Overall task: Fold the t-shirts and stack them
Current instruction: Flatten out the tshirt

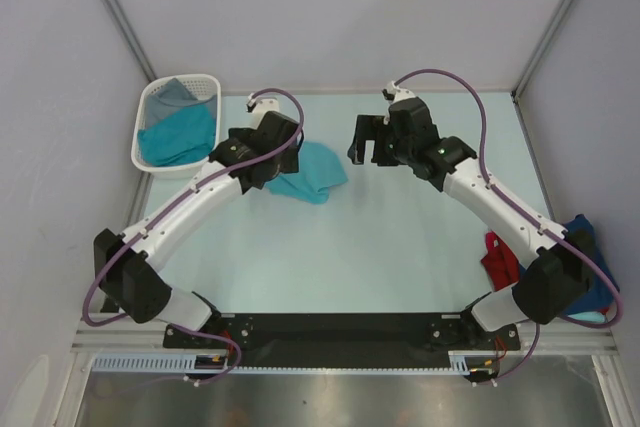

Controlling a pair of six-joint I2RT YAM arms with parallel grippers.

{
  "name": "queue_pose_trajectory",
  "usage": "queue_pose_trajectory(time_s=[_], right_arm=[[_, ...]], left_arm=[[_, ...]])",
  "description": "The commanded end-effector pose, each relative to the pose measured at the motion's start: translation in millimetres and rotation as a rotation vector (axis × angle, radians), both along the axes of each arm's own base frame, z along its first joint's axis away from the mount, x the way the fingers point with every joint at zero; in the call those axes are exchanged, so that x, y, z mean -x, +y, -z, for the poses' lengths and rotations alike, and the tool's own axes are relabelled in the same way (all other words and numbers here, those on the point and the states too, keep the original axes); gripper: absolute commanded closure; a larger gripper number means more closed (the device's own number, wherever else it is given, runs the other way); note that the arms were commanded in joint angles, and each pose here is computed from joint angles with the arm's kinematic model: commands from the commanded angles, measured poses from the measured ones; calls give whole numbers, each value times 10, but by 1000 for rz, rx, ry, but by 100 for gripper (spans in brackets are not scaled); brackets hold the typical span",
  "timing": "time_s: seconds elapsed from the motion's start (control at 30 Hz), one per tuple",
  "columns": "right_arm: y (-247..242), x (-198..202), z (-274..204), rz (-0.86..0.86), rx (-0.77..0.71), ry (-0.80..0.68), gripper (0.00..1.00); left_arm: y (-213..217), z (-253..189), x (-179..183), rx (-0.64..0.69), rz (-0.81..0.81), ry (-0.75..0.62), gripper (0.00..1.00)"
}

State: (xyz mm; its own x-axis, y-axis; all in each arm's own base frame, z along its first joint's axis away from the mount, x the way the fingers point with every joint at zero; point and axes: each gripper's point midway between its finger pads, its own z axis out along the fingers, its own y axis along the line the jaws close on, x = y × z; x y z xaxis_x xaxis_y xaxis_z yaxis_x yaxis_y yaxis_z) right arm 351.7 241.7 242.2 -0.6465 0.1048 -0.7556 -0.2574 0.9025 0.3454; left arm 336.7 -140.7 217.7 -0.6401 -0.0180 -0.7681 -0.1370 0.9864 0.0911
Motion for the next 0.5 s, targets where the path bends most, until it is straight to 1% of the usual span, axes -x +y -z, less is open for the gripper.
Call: queue_pose_trajectory(time_s=[0.0,0.13,0.23,0.4,0.47], right_arm=[[60,-116,-187,-7,-12,-55,0],[69,-134,-169,-10,-8,-56,0],[67,-161,-168,-1,-10,-55,0],[74,-237,-186,31,-43,-31,0],[116,-277,-286,46,-74,-30,0]], left_arm=[[-8,-198,-59,50,6,-73,1],[-3,-188,-54,65,0,-69,1],[-51,-172,-64,106,7,-52,0],[-49,-238,-89,153,-68,-27,1],[-60,-264,-96,166,-80,-28,1]])
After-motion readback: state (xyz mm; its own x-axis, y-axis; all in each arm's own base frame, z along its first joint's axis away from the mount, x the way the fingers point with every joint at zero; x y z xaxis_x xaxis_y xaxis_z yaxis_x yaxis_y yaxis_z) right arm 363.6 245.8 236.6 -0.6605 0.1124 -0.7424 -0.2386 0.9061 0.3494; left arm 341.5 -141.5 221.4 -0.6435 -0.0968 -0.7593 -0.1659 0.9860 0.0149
